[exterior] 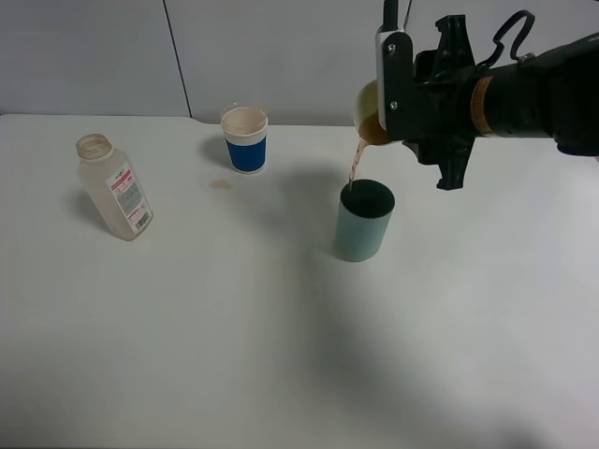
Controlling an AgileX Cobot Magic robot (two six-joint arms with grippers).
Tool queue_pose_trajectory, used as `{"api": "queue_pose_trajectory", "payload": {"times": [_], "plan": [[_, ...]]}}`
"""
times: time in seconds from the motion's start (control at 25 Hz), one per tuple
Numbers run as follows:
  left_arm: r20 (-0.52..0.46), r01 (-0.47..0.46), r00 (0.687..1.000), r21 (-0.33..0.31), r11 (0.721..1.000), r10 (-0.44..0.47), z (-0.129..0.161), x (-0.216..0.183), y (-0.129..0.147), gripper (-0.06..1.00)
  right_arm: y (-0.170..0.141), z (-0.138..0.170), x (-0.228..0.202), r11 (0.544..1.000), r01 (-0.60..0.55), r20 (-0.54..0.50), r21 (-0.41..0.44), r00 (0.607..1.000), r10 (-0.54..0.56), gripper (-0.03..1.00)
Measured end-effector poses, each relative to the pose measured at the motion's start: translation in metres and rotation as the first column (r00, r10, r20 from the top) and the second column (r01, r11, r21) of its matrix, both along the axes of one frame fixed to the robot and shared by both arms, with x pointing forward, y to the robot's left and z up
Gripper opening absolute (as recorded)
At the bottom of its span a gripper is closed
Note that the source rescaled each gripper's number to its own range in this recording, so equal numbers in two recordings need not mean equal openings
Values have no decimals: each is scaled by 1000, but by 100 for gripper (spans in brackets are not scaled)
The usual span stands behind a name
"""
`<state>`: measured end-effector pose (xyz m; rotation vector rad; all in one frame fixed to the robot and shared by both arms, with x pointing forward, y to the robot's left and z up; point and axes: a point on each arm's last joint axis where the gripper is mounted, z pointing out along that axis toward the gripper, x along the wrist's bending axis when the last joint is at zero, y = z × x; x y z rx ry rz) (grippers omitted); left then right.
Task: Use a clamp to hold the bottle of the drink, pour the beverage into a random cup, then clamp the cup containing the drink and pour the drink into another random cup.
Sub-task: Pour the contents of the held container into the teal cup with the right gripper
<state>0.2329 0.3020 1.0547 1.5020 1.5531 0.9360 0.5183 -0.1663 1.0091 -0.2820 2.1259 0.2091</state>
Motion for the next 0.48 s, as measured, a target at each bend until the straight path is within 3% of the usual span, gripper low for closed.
{"api": "queue_pose_trajectory", "payload": {"times": [0.48], "plan": [[0, 0, 1000, 0, 1000, 0, 0, 0, 0, 100, 0, 0, 0, 998, -36, 19, -60, 999, 37, 4]]}}
